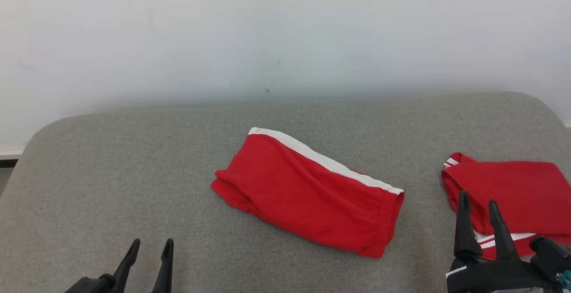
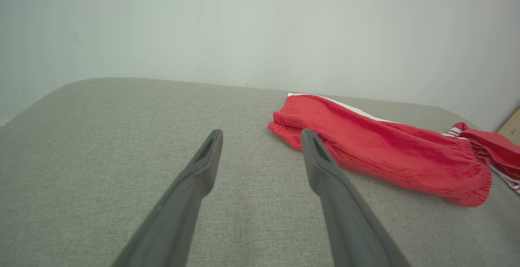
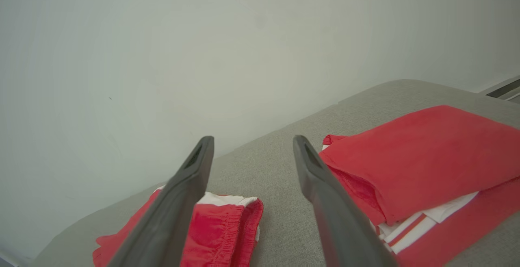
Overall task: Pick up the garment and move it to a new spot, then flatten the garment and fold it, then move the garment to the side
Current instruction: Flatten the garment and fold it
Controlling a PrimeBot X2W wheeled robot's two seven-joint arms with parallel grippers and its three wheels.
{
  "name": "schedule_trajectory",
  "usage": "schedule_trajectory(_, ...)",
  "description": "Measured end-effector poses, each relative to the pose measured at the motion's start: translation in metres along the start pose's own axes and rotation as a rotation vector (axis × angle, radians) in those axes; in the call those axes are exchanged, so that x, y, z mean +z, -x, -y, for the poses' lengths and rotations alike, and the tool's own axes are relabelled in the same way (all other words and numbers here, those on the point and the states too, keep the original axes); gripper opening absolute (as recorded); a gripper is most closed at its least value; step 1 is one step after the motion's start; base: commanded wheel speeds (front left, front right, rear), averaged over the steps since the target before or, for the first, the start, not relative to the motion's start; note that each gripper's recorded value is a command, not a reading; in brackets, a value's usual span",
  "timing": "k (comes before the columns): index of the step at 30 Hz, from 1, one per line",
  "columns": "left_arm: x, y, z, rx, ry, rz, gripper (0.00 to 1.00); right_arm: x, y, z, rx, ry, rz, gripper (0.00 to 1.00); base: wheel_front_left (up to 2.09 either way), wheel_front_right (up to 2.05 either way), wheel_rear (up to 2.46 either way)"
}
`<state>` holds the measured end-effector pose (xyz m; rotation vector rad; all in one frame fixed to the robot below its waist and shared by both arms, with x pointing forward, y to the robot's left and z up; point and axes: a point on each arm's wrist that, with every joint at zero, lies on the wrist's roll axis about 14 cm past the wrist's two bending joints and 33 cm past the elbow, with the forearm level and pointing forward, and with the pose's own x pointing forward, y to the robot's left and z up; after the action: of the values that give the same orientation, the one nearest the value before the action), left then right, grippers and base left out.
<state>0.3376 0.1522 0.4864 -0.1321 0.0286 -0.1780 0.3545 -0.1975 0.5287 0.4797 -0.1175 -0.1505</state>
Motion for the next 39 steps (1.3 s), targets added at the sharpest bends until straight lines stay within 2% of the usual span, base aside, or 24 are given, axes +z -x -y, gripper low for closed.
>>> schedule_trajectory(7, 0.007, -0.003, 0.009, -0.030, 0.022, 0.008, 1.00, -0.004, 0.000, -0.001, 0.001, 0.010, -0.007, 1.00, 0.00, 0.00, 0.00)
schedule_trajectory(16, -0.005, -0.013, 0.016, -0.053, 0.051, -0.088, 1.00, -0.017, 0.000, -0.015, 0.041, 0.026, -0.046, 1.00, 0.00, 0.00, 0.00)
schedule_trajectory(28, -0.008, -0.086, 0.035, -0.149, -0.022, -0.223, 1.00, -0.013, -0.006, 0.002, -0.014, 0.039, -0.041, 1.00, 0.00, 0.00, 0.00)
schedule_trajectory(35, -0.023, -0.133, 0.039, -0.159, -0.022, -0.323, 1.00, -0.011, -0.014, 0.020, -0.071, 0.054, -0.037, 1.00, 0.00, 0.00, 0.00)
schedule_trajectory(39, -0.044, -0.150, 0.030, -0.135, -0.039, -0.408, 1.00, -0.011, -0.019, 0.028, -0.097, 0.066, -0.035, 1.00, 0.00, 0.00, 0.00)
